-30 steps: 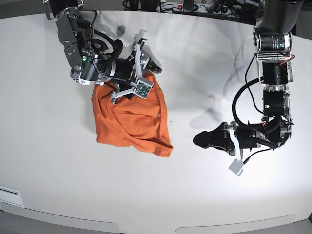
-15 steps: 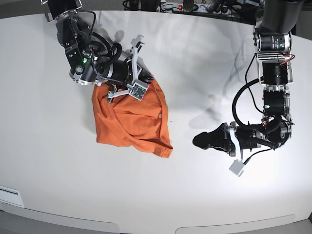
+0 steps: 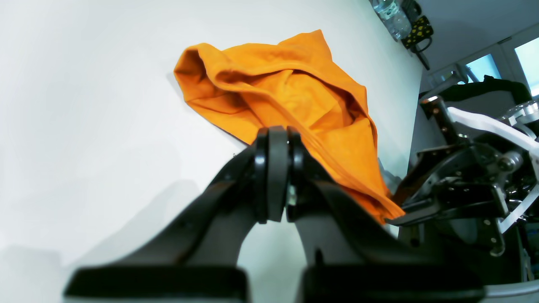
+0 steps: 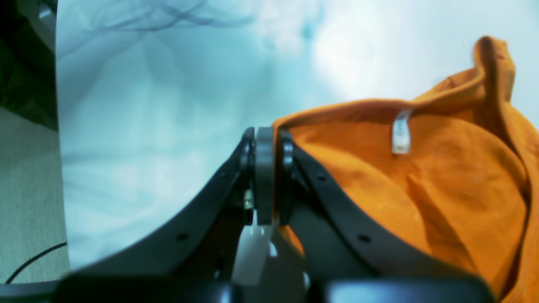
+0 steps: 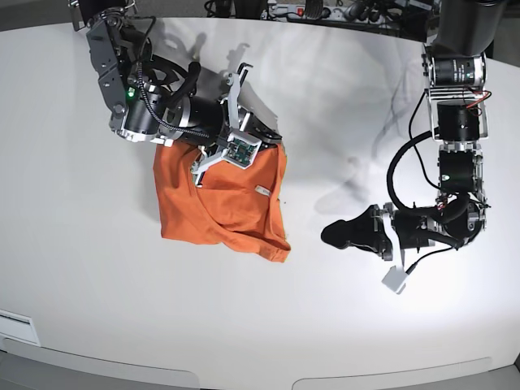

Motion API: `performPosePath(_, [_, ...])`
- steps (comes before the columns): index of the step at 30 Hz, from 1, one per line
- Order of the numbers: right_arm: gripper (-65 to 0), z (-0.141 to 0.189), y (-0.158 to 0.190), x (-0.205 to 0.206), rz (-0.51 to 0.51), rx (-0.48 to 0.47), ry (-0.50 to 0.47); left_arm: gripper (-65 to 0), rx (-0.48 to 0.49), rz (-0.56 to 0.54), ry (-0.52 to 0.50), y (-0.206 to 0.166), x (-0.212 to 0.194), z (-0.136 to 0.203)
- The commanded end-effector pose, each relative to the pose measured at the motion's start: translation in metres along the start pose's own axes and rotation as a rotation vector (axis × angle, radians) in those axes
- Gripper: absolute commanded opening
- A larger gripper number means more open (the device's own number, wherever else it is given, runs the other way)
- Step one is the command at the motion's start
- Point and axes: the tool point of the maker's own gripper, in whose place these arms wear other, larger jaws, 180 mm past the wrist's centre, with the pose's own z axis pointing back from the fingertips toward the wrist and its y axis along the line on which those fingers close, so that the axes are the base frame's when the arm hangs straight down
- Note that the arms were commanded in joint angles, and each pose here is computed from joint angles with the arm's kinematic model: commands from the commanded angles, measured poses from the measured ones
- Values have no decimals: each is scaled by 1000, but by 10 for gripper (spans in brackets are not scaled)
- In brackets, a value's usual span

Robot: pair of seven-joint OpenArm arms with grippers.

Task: Fold the T-shirt properly
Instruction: 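Regrip the bundle edge with the right gripper and lift it, then grasp opposite sides of the bundle with both grippers and square it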

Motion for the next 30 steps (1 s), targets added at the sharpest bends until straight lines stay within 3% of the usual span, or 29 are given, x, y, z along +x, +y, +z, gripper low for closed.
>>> performPosePath(1, [-650, 4, -3, 19, 24, -4, -66, -650, -12, -56, -45, -7, 23, 6])
performPosePath(12, [-650, -10, -18, 78, 28, 16, -227, -650, -12, -56, -45, -7, 23, 6])
performPosePath(21, [-646, -54, -2, 69, 50, 146, -120, -650, -12, -56, -44, -7, 23, 6])
performPosePath(25, [-291, -57, 7, 72, 79, 172, -113, -650, -11, -56, -44, -7, 23, 6])
performPosePath(26, [-250, -55, 4, 77, 94, 165, -119, -650, -11, -56, -44, -7, 23, 6])
performPosePath(30, [-247, -34, -12, 113, 199, 94, -183, -650, -12, -56, -45, -7, 23, 6])
